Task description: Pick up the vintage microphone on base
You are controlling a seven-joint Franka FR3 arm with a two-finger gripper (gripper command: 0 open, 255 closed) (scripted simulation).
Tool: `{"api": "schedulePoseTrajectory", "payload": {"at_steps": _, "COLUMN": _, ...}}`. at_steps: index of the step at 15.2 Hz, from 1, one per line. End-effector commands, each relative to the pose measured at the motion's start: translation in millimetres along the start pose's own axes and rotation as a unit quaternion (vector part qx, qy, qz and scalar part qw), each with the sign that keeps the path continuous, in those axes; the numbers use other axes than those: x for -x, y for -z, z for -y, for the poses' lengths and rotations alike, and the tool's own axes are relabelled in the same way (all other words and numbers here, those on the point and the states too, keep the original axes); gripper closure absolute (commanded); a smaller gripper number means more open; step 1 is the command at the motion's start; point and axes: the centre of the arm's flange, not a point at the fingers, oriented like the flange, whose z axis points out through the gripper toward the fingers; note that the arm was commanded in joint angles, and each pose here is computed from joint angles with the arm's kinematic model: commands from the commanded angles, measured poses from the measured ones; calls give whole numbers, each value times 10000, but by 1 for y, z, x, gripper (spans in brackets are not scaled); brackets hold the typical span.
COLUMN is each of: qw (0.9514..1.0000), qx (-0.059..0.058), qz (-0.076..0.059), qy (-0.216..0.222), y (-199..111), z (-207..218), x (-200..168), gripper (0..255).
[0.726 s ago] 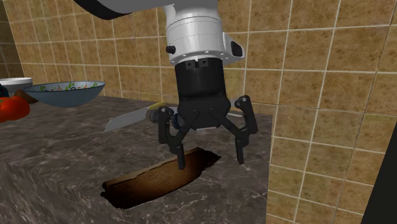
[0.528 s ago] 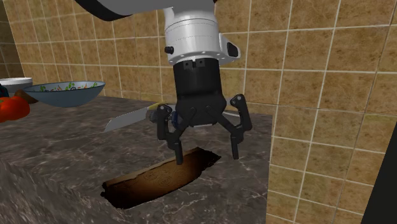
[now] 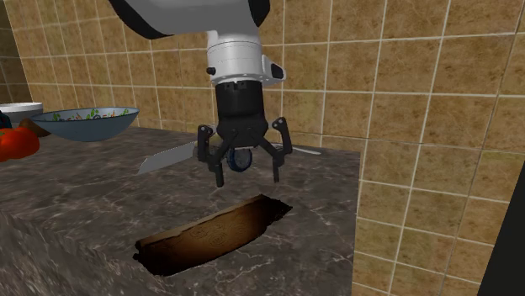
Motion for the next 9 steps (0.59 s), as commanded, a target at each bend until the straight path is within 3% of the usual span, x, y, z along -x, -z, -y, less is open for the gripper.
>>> {"api": "schedulePoseTrajectory", "payload": {"at_steps": 1, "qw": 10000, "qx": -47, "qz": -48, "qy": 47, "y": 7, "z": 11, "x": -22, "gripper": 0}}
{"api": "schedulePoseTrajectory", "payload": {"at_steps": 9, "qw": 9992, "qx": -214, "qz": -240, "qy": 233, "y": 33, "z": 51, "x": -108, "gripper": 0}}
